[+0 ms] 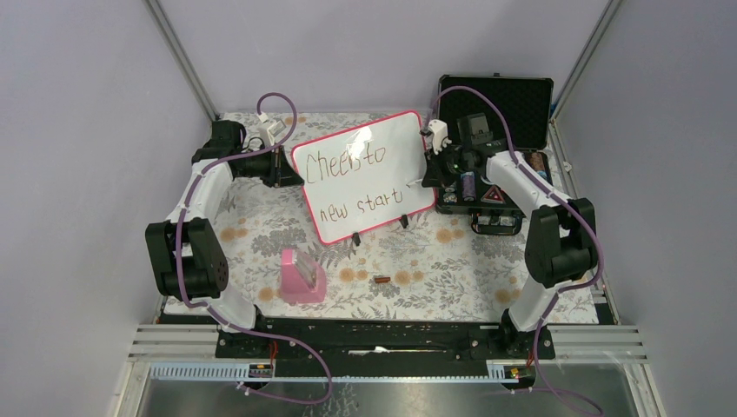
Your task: Write a sentence on the whiteboard
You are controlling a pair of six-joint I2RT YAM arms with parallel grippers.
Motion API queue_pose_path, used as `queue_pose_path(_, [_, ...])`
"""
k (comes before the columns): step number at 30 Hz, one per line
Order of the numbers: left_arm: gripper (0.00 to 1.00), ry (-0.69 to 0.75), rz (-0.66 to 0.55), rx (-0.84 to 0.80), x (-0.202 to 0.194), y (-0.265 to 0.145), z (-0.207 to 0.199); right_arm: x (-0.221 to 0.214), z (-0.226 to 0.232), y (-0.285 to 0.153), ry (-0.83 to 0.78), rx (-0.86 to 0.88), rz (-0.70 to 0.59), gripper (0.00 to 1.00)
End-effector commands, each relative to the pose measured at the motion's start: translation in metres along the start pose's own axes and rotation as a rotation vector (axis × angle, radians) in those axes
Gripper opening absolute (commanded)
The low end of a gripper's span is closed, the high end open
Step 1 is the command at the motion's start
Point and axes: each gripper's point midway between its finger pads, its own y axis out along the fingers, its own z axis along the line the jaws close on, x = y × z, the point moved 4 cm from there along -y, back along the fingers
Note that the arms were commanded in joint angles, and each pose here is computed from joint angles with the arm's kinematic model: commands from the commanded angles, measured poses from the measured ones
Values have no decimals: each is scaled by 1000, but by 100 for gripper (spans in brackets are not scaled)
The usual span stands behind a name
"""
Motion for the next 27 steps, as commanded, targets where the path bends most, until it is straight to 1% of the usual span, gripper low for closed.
queue_pose_path(1, [0,130,-25,-6,14,1,-7,21,1,7,-49,-11,-42,0])
queue_pose_path(9, [0,132,-21,-3,12,1,-6,17,8,14,-62,2,-20,0])
queue_pose_path(27, [0,132,-21,-2,12,1,-5,0,3,8,-76,-51,15,0])
